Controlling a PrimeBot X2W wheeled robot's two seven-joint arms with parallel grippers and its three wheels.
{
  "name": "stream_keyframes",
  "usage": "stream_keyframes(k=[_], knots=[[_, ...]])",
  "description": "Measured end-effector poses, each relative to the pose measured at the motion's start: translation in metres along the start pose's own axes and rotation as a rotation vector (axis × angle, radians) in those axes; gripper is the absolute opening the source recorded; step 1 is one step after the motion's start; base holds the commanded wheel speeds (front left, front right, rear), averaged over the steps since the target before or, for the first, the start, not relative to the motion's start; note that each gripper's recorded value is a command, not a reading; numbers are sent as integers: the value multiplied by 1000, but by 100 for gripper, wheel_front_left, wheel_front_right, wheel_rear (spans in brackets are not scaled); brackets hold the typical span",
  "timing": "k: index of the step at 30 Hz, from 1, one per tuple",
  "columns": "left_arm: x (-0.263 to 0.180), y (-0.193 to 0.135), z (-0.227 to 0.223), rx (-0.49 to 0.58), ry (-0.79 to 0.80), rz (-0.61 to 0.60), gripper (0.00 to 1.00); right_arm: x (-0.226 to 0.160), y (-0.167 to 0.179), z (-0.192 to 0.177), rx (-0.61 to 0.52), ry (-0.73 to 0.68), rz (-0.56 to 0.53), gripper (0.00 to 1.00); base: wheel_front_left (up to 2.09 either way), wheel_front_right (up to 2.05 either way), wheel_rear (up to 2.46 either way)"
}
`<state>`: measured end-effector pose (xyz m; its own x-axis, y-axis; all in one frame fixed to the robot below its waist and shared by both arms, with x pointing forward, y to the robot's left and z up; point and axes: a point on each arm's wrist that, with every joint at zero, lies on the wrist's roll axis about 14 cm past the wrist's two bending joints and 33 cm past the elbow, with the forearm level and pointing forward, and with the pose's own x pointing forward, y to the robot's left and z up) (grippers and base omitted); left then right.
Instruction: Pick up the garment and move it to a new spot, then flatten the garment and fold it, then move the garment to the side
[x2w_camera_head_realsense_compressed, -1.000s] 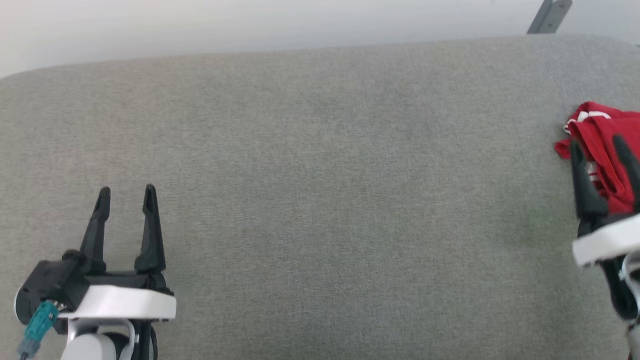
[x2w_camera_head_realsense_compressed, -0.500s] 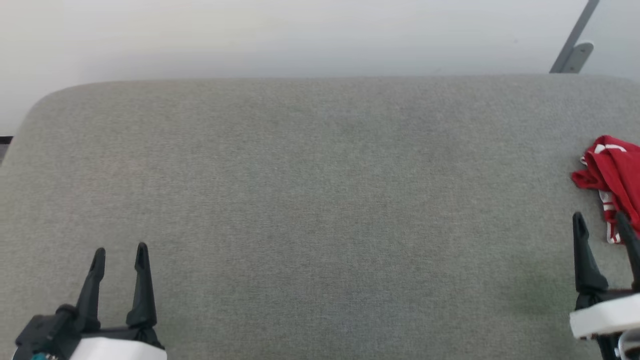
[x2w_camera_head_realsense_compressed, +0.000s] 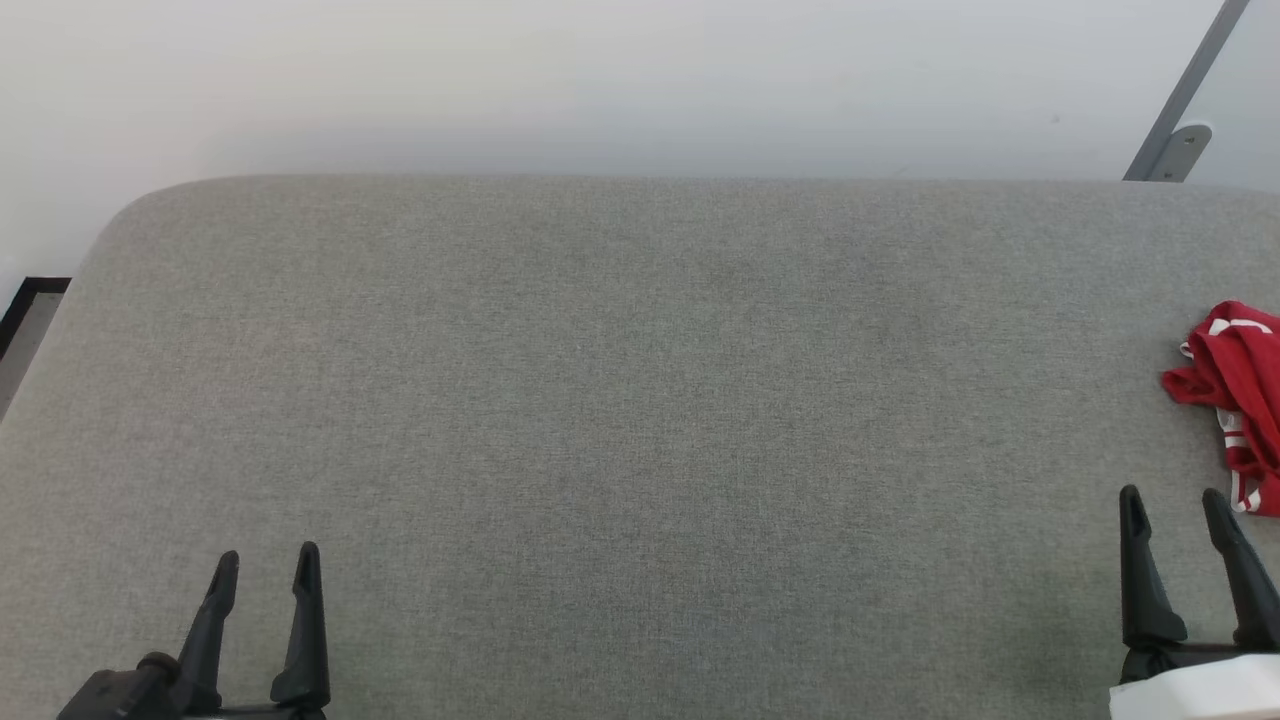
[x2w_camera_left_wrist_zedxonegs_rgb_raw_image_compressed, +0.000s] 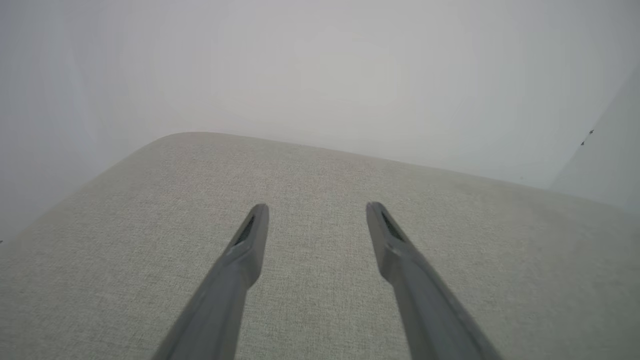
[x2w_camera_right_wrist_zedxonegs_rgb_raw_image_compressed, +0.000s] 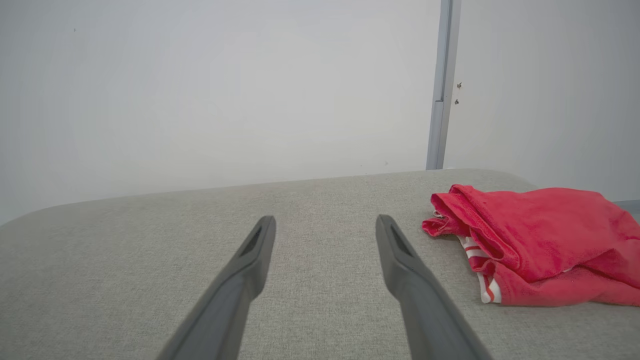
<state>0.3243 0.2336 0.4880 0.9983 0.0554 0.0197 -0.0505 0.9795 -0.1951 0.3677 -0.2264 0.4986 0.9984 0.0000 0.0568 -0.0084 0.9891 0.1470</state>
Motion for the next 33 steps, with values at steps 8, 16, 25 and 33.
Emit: stream_keyframes(k=[8, 16, 25, 33], knots=[[-1, -1, 1, -7, -3, -4, 100, -7, 8, -4, 11, 11, 8, 100, 0, 0, 0], [-2, -4, 2, -14, -12, -8, 100, -13, 13, -6, 25, 13, 13, 100, 0, 0, 0], [-5, -5, 6, -22, -26, -6, 100, -15, 18, -5, 29, 8, 22, 100, 0, 0, 0], [-8, -6, 11, -24, -42, -9, 100, -20, 22, -7, 30, 15, 27, 100, 0, 0, 0]])
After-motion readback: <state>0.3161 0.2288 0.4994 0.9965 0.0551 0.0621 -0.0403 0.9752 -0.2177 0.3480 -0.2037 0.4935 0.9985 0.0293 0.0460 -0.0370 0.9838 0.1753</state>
